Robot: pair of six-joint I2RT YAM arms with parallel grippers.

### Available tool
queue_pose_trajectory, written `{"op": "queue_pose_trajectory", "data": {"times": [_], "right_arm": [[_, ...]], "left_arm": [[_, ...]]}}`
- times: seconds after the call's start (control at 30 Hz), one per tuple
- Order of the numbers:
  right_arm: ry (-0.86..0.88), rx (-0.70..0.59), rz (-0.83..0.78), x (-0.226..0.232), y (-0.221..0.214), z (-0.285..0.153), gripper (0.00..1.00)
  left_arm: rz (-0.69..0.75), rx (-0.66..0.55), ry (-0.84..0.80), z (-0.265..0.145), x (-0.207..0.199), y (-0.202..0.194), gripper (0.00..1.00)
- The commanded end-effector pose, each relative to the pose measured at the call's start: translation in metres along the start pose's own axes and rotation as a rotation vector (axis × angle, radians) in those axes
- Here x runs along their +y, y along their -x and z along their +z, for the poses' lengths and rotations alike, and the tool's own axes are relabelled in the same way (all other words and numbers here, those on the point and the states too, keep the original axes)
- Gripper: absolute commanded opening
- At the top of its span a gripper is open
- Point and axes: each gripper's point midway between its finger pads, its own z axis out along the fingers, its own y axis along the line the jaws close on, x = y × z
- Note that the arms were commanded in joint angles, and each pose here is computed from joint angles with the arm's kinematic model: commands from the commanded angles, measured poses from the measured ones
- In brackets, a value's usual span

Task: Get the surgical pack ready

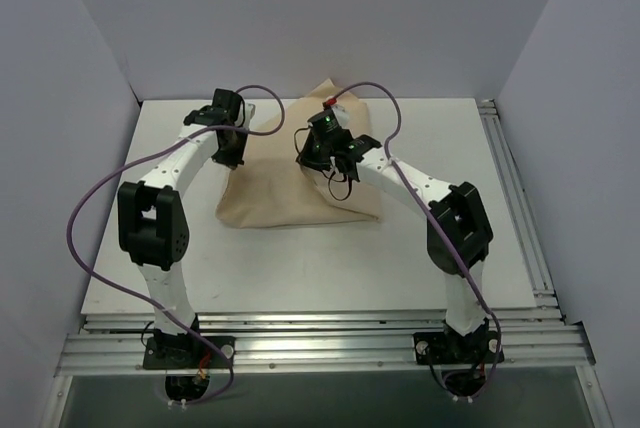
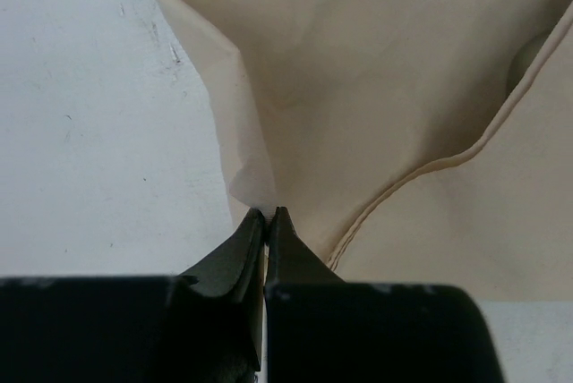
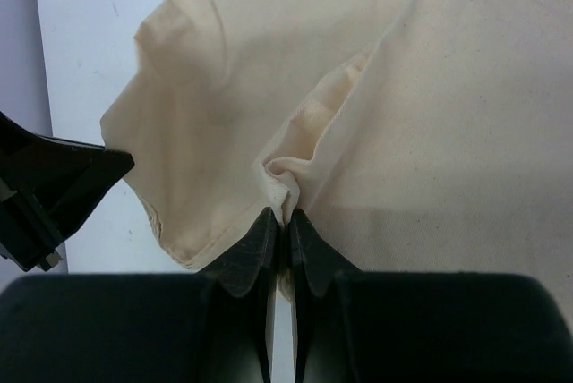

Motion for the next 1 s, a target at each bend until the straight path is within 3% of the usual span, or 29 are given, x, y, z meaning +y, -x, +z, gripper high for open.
{"op": "queue_pose_trajectory", "data": {"times": [0.0, 0.27, 0.5, 0.67, 0.8, 0.97], "right_arm": [[0.101, 0.007, 0.052, 0.039, 0.002, 0.002, 0.00], [0.210, 0.021, 0.103, 0.074, 0.006, 0.003, 0.00], [0.184, 0.116, 0.130, 0.042, -0.044, 0.065, 0.00], [0.280, 0.105, 0.149, 0.069, -0.042, 0.075, 0.00], [0.214, 0.105, 0.118, 0.043, -0.056, 0.092, 0.00], [0.279, 0.157, 0.138, 0.044, -0.066, 0.097, 0.00]], "left_arm": [[-0.009, -0.103, 0.007, -0.019, 0.003, 0.025, 0.02], [-0.011, -0.123, 0.000, -0.025, 0.002, 0.032, 0.02], [-0.011, -0.126, -0.003, -0.026, 0.002, 0.036, 0.02], [-0.007, -0.122, -0.009, -0.025, -0.001, 0.035, 0.02], [-0.008, -0.128, -0.024, -0.028, -0.002, 0.040, 0.02], [-0.007, -0.147, -0.048, -0.037, -0.007, 0.048, 0.02]]}}
